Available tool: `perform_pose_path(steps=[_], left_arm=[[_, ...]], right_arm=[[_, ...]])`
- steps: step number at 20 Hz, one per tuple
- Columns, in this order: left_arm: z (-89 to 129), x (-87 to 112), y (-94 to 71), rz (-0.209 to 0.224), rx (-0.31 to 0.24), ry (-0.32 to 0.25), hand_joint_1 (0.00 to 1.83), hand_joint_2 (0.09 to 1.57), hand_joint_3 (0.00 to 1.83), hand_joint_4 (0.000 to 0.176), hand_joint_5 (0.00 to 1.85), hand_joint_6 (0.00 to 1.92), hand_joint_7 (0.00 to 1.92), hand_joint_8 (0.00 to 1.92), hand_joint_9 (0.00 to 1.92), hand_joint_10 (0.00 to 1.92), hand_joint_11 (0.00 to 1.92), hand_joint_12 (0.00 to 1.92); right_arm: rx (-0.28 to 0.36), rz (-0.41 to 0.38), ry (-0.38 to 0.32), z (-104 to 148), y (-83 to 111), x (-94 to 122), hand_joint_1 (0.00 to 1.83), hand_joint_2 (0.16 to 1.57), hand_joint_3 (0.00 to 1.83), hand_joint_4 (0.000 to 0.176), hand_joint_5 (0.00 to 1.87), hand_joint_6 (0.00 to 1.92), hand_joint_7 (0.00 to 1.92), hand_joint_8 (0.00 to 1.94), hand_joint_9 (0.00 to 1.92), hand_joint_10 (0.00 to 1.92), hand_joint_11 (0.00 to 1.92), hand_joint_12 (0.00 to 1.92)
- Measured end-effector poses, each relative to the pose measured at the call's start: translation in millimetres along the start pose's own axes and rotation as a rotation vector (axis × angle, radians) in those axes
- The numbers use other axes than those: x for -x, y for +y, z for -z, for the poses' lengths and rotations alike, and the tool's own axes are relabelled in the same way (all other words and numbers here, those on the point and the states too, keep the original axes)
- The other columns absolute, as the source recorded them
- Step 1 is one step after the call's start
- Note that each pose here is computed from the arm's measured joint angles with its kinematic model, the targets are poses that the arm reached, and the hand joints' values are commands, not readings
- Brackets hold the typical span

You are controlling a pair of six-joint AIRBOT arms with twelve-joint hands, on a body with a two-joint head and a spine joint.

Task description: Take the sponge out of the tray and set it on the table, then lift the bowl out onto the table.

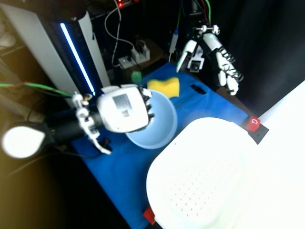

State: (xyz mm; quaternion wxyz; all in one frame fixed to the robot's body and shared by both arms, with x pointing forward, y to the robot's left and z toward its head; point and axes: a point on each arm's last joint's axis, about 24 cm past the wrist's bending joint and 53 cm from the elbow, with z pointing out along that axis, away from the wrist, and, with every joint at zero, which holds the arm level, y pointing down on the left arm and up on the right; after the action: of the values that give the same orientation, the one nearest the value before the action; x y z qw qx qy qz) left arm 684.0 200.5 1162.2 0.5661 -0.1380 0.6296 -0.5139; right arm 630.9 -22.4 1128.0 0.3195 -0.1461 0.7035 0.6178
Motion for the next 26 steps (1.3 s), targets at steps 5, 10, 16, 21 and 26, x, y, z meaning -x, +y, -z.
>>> perform_pose_path(steps=[5, 10, 16, 21, 26], left_arm=[[0, 1.6, -1.2, 0.002, -0.005, -0.006, 0.56, 0.98, 0.00, 0.105, 0.21, 0.00, 0.20, 0.00, 0.16, 0.01, 0.00, 0.58], [3, 1.0, 0.7, 0.004, 0.003, -0.005, 0.55, 0.98, 0.00, 0.100, 0.21, 0.00, 0.20, 0.00, 0.17, 0.00, 0.00, 0.56], [3, 1.8, -0.1, 0.005, -0.001, -0.009, 0.55, 0.99, 0.00, 0.092, 0.21, 0.00, 0.19, 0.00, 0.15, 0.00, 0.00, 0.53], [10, 4.8, 0.6, 0.008, 0.003, -0.018, 0.56, 0.99, 0.00, 0.138, 0.18, 0.00, 0.18, 0.00, 0.14, 0.00, 0.00, 0.44], [28, 11.0, -15.3, 0.014, -0.045, -0.044, 0.71, 1.02, 0.01, 0.106, 0.19, 0.00, 0.14, 0.00, 0.10, 0.00, 0.00, 0.40]], right_arm=[[-0.041, -0.070, 0.021, 14, -20.5, -24, 0.56, 1.48, 0.00, 0.000, 1.07, 1.64, 1.47, 1.71, 1.58, 1.84, 1.59, 1.92], [-0.044, -0.100, 0.036, 16, -18.7, -30, 0.50, 1.49, 0.00, 0.000, 0.94, 0.58, 1.12, 1.44, 1.20, 1.74, 1.23, 1.92], [-0.031, -0.111, 0.083, 18, -13.2, -47, 0.00, 1.12, 0.00, 0.128, 0.04, 0.00, 0.04, 0.00, 0.05, 0.00, 0.00, 0.24], [0.040, -0.162, -0.089, 44, 7.6, 8, 0.00, 1.07, 0.00, 0.052, 0.00, 0.00, 0.00, 0.00, 0.00, 0.00, 0.00, 0.00], [0.110, -0.126, -0.284, 102, 40.3, 44, 0.00, 1.07, 0.00, 0.093, 0.00, 0.00, 0.00, 0.00, 0.00, 0.00, 0.00, 0.00]])
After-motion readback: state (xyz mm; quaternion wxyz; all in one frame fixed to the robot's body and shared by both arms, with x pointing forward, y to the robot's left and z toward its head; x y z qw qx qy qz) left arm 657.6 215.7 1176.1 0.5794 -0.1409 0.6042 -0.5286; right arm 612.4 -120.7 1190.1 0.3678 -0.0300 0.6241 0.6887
